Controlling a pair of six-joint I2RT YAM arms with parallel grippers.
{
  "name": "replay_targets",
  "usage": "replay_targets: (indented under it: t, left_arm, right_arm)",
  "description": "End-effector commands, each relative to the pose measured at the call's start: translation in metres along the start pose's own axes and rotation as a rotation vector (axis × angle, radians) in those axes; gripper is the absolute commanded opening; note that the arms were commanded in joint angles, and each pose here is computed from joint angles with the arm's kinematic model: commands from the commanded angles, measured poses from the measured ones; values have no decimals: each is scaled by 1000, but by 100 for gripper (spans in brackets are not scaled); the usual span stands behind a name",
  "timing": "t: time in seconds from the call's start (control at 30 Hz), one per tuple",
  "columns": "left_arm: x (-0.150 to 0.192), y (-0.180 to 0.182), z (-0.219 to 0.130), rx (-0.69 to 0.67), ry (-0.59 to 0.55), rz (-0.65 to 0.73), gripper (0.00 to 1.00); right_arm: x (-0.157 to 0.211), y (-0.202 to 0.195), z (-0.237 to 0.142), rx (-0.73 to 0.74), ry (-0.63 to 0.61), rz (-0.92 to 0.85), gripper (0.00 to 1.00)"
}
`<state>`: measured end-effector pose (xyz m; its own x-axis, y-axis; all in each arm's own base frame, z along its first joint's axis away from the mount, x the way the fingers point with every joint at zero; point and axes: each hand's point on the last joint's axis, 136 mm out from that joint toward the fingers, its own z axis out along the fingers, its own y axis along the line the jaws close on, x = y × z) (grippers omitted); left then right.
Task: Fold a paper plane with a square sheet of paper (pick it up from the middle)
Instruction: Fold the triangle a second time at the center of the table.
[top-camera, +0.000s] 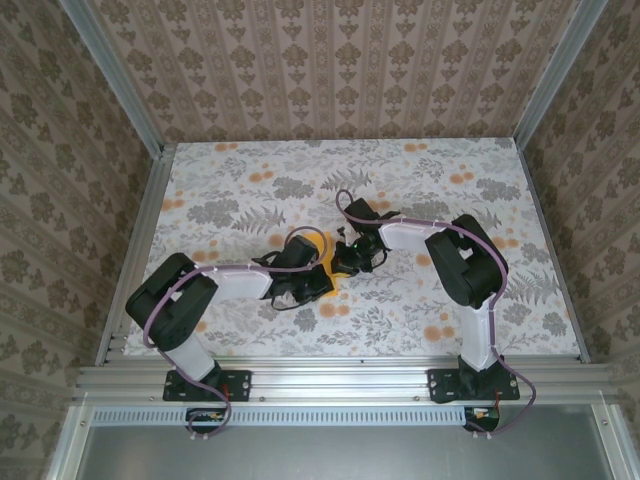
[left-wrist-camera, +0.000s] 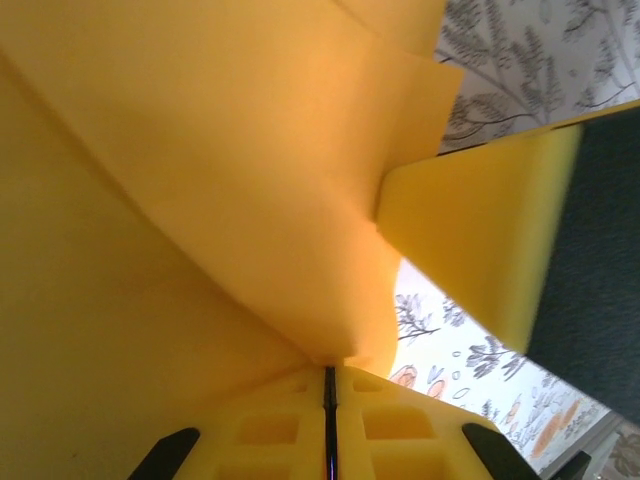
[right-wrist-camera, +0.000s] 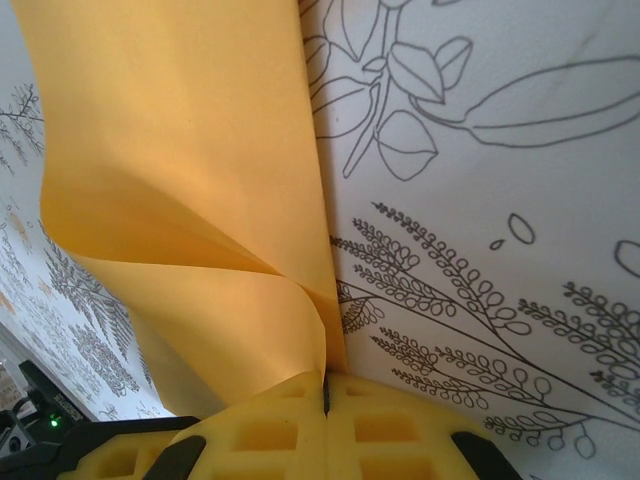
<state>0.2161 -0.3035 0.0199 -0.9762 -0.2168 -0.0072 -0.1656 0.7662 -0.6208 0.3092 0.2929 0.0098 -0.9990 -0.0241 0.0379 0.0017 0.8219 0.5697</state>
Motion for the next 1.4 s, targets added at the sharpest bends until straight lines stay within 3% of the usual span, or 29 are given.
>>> replay_targets:
  t: [0.0, 0.87, 1.1, 1.2, 1.37]
  left_arm:
    - [3, 12, 3, -66, 13, -1, 9]
    - [7, 20, 3, -97, 35, 16, 3]
    - [-8, -9, -33, 5, -55, 66, 11]
    - [-13, 2, -49, -15, -101, 47, 15]
    - [-15, 34, -46, -78, -115, -31, 15]
  right_arm:
    - [12, -55, 24, 203, 17, 16, 6]
    - [-5, 0, 3, 27, -43, -187, 5]
    - [1, -10, 0, 61, -48, -164, 5]
    - [5, -12, 0, 63, -49, -147, 5]
    - [9, -9, 0, 63, -53, -130, 5]
